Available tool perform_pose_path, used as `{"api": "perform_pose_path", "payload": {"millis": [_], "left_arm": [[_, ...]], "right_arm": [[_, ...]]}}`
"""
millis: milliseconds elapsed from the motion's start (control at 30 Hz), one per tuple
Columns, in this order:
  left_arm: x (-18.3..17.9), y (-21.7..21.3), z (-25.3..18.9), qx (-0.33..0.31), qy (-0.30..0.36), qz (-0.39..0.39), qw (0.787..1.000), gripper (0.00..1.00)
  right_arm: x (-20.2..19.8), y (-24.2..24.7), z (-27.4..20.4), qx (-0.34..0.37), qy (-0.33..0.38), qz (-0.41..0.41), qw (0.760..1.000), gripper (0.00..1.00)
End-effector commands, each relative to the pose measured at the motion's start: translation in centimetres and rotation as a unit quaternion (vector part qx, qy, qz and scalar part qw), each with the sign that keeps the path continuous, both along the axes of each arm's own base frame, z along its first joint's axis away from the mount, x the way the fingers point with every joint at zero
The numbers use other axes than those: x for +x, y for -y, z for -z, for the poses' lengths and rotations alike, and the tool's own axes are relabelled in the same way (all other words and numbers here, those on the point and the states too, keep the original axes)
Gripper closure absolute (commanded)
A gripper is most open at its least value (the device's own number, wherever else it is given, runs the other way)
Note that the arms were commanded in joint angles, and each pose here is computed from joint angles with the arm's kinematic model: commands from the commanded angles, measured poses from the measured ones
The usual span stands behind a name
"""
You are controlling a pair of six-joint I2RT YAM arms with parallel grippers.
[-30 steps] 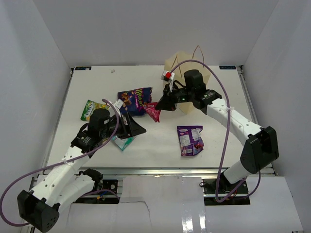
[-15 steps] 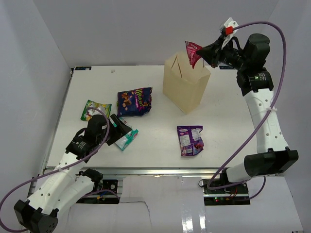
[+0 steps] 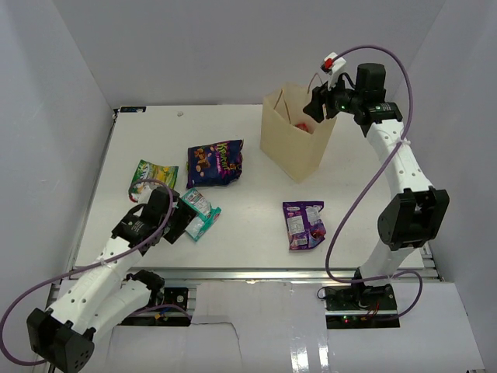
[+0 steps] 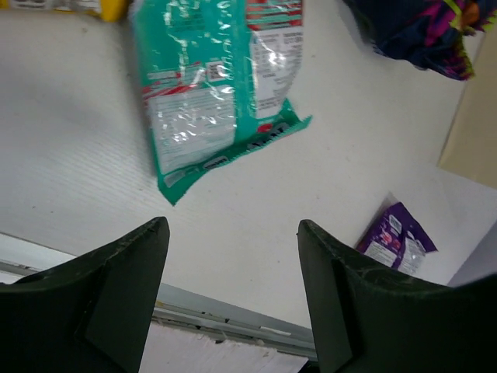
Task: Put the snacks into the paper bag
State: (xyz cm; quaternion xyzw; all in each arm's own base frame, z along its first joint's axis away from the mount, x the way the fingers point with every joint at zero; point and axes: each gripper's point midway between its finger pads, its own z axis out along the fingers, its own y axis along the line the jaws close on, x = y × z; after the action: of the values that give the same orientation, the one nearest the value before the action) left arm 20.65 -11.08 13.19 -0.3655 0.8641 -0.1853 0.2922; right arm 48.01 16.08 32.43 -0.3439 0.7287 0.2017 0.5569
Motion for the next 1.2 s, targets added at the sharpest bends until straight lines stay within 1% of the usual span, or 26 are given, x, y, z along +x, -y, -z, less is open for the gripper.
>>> {"api": "perform_pose_path", "payload": {"millis": [0,33,100,133,167,200,233,267,333,367,433,467,533,633,733,833,900,1000,1067,1100,1133,1167], "left_arm": [[-0.8,-2.6,1.3,0.017,-0.046,-0.105,0.993,0.23],[-1.4,-3.3,1.7,0.030,-0.064,-0.121,0.990,0.24],[-1.1,-4.7,1.4,0.044,-0.078,-0.166,0.982,0.25],[-1.4,-5.3,1.6,0.053,-0.094,-0.178,0.978,0.24],[-1.1,-6.3,1.6,0.053,-0.101,-0.203,0.973,0.24],[-0.8,-6.8,1.8,0.056,-0.112,-0.209,0.970,0.24],[-0.3,-6.8,1.8,0.038,-0.115,-0.213,0.970,0.24],[0.2,-8.0,2.0,0.027,-0.120,-0.240,0.963,0.24],[1.1,-8.3,2.7,-0.002,-0.129,-0.254,0.959,0.24],[1.7,-9.3,2.8,-0.017,-0.128,-0.278,0.952,0.23],[2.6,-9.5,3.4,-0.041,-0.128,-0.292,0.947,0.23],[3.1,-10.4,3.7,-0.065,-0.131,-0.314,0.938,0.24],[3.9,-10.8,4.4,-0.082,-0.140,-0.329,0.930,0.24],[5.2,-11.7,4.9,-0.101,-0.136,-0.347,0.923,0.25],[5.6,-12.4,5.8,-0.113,-0.153,-0.357,0.914,0.27],[4.8,-11.9,7.4,-0.125,-0.201,-0.353,0.905,0.29],[4.0,-11.7,8.4,-0.122,-0.231,-0.357,0.897,0.29],[3.3,-11.8,9.2,-0.117,-0.246,-0.364,0.891,0.30],[3.2,-12.2,9.6,-0.107,-0.245,-0.367,0.891,0.30],[3.0,-12.3,10.2,-0.101,-0.257,-0.363,0.890,0.30],[2.8,-13.1,10.7,-0.081,-0.261,-0.370,0.888,0.31],[2.8,-13.4,11.1,-0.077,-0.267,-0.371,0.886,0.33]], "right_arm": [[-3.1,-0.6,-4.5,0.000,0.047,-0.052,0.998,0.33],[-4.8,-0.9,-5.7,0.009,0.057,-0.079,0.995,0.27],[-6.9,-1.2,-5.0,0.011,0.043,-0.104,0.994,0.25],[-8.8,-1.5,-5.9,0.017,0.051,-0.128,0.990,0.23],[-9.8,-1.6,-5.3,0.017,0.040,-0.137,0.990,0.23],[-10.7,-1.6,-3.8,0.015,0.024,-0.146,0.989,0.22],[-12.3,-1.7,-4.1,0.017,0.030,-0.160,0.986,0.22],[-13.1,-1.6,-3.5,0.014,0.026,-0.165,0.986,0.22],[-15.4,-1.5,-0.9,0.007,0.010,-0.184,0.983,0.22],[-16.1,-1.4,-0.2,0.002,0.006,-0.188,0.982,0.22],[-17.7,-1.2,1.2,-0.007,0.005,-0.199,0.980,0.22],[-18.5,-1.2,2.8,-0.009,-0.013,-0.205,0.979,0.22],[-19.8,-1.0,4.4,-0.013,-0.025,-0.214,0.976,0.22],[-20.9,-1.1,5.4,-0.012,-0.035,-0.227,0.973,0.22],[-21.3,-1.1,6.4,-0.009,-0.048,-0.229,0.972,0.22],[-21.5,-1.1,7.1,-0.007,-0.059,-0.229,0.972,0.22],[-21.5,-1.1,7.3,-0.007,-0.061,-0.230,0.971,0.22],[-21.4,-1.1,7.6,-0.005,-0.068,-0.230,0.971,0.22],[-21.5,-1.2,7.7,-0.003,-0.070,-0.232,0.970,0.22],[-21.4,-1.2,7.8,0.000,-0.074,-0.232,0.970,0.22],[-21.4,-1.3,7.7,0.002,-0.074,-0.233,0.970,0.22],[-21.4,-1.3,7.8,0.003,-0.076,-0.234,0.969,0.22]]}}
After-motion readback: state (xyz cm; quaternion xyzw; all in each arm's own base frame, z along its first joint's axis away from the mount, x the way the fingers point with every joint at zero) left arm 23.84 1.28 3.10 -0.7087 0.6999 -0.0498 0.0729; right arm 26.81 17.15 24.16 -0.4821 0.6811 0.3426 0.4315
